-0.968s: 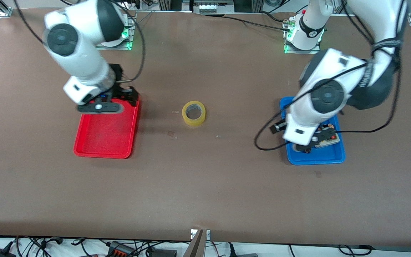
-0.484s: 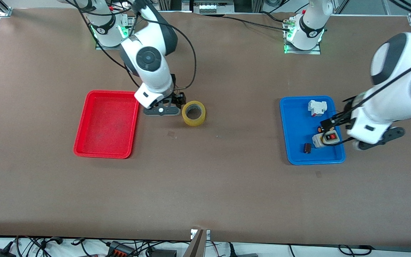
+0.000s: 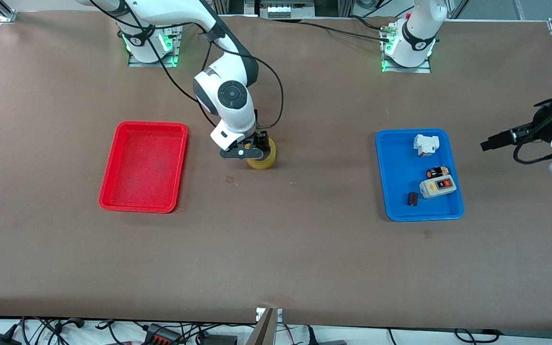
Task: Place and move tape with both arms
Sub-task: 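Lower the right gripper onto the tape roll while the left gripper withdraws, then grasp the tape roll with the right gripper and move it into the red tray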
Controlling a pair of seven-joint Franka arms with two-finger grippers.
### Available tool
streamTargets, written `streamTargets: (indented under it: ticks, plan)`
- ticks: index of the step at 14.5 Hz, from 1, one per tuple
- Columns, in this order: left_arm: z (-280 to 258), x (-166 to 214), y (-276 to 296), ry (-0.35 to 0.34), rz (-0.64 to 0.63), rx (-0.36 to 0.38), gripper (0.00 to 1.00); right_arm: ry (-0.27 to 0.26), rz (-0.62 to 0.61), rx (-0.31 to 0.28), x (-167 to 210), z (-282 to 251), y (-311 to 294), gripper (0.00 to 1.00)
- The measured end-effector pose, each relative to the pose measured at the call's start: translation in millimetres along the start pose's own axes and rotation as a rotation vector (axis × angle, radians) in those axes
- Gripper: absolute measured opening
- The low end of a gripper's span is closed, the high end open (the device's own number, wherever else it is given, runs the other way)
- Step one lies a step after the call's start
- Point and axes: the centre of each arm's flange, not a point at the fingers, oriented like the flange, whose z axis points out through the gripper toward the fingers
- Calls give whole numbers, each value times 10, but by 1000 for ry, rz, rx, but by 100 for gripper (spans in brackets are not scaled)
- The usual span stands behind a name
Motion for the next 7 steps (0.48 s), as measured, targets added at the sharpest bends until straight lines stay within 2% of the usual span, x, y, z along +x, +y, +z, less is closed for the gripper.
streamTargets:
  ticks: [5,7]
  plan:
    - [-158,-280,195,44,121,-27,100,2,-3,-3,-19,195,-27,95]
    - [-110,-321,181,40,139,-29,100,4,4,-5,13,242,8,93]
